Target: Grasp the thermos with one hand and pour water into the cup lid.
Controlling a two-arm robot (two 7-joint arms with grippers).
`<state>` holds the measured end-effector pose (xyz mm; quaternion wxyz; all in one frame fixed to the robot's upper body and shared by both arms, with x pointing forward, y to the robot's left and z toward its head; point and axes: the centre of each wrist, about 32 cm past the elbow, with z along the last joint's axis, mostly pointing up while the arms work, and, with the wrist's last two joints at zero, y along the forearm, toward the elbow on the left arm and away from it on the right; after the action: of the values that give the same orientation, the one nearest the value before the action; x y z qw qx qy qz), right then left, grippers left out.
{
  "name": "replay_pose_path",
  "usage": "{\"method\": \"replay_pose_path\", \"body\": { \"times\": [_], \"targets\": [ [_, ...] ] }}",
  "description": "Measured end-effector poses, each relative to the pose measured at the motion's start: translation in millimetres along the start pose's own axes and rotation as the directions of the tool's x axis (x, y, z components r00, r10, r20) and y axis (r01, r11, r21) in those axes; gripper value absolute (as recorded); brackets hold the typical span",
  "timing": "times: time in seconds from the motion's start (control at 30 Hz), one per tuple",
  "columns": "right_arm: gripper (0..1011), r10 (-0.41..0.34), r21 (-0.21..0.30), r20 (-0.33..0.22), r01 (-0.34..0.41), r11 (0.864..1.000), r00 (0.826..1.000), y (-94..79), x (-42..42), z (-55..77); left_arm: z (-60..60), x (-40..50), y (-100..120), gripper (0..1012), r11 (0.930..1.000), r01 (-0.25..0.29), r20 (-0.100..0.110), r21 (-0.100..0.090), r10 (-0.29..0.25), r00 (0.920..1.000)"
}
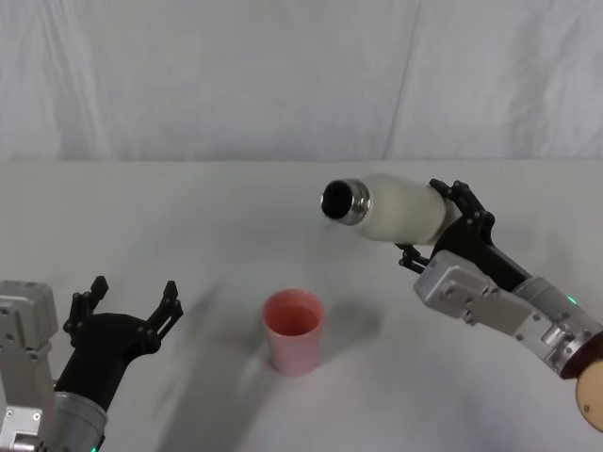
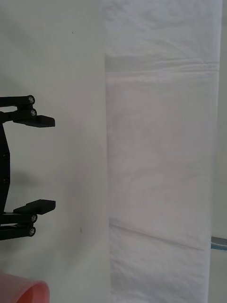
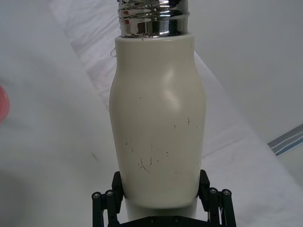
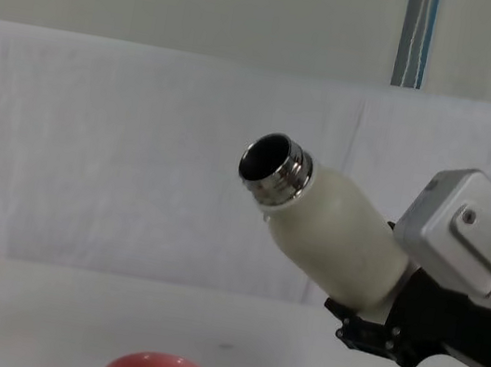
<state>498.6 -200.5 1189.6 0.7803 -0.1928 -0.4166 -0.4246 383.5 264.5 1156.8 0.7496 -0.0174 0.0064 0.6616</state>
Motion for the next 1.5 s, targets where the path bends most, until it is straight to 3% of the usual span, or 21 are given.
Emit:
{"method": "replay_pose_path", "body": {
  "times": [0.2, 0.43, 0.5, 0.77, 0.9, 0.93, 1.0, 1.17, 1.3, 1.4, 1.43, 1.5],
  "targets": [
    [952, 0.001, 0.006, -0.09, 0.0, 1.0, 0.996, -0.1, 1.9, 0.0, 0.0, 0.0, 0, 1001, 1.0, 0.0, 0.0, 0.0, 0.0, 1.0],
    [952, -0.01, 0.018, -0.235, 0.015, 1.0, 0.972, -1.2, 7.3, -2.1, 0.0, 0.0, 0, 1001, 1.0, 0.0, 0.0, 0.0, 0.0, 1.0],
    [952, -0.012, 0.019, -0.251, 0.017, 1.0, 0.968, -1.3, 8.0, -2.5, 0.0, 0.0, 0, 1001, 1.0, 0.0, 0.0, 0.0, 0.0, 1.0],
    [952, -0.024, 0.02, -0.434, 0.036, 0.999, 0.901, -2.3, 17.1, -7.8, 0.0, 0.0, 0, 1001, 1.0, 0.0, 0.0, 0.0, 0.0, 1.0],
    [952, -0.024, 0.016, -0.483, 0.037, 0.999, 0.875, -2.7, 19.3, -9.8, 0.0, 0.0, 0, 1001, 1.0, 0.0, 0.0, 0.0, 0.0, 1.0],
    [952, -0.025, 0.012, -0.514, 0.036, 0.999, 0.858, -3.1, 20.8, -11.2, 0.0, 0.0, 0, 1001, 1.0, 0.0, 0.0, 0.0, 0.0, 1.0],
    [952, -0.025, 0.011, -0.525, 0.036, 0.999, 0.851, -3.2, 21.3, -11.7, 0.0, 0.0, 0, 1001, 1.0, 0.0, 0.0, 0.0, 0.0, 1.0],
    [952, -0.022, 0.004, -0.598, 0.03, 1.0, 0.801, -4.2, 23.9, -14.8, 0.0, 0.0, 0, 1001, 1.0, 0.0, 0.0, 0.0, 0.0, 1.0],
    [952, -0.022, -0.004, -0.66, 0.026, 1.0, 0.751, -5.6, 26.1, -17.9, 0.0, 0.0, 0, 1001, 1.0, 0.0, 0.0, 0.0, 0.0, 1.0],
    [952, -0.024, -0.007, -0.689, 0.026, 1.0, 0.725, -6.5, 26.7, -19.5, 0.0, 0.0, 0, 1001, 1.0, 0.0, 0.0, 0.0, 0.0, 1.0],
    [952, -0.026, -0.01, -0.707, 0.027, 1.0, 0.706, -7.1, 26.9, -20.7, 0.0, 0.0, 0, 1001, 1.0, 0.0, 0.0, 0.0, 0.0, 1.0],
    [952, -0.027, -0.012, -0.722, 0.026, 1.0, 0.692, -7.6, 27.2, -21.6, 0.0, 0.0, 0, 1001, 1.0, 0.0, 0.0, 0.0, 0.0, 1.0]
  ]
}}
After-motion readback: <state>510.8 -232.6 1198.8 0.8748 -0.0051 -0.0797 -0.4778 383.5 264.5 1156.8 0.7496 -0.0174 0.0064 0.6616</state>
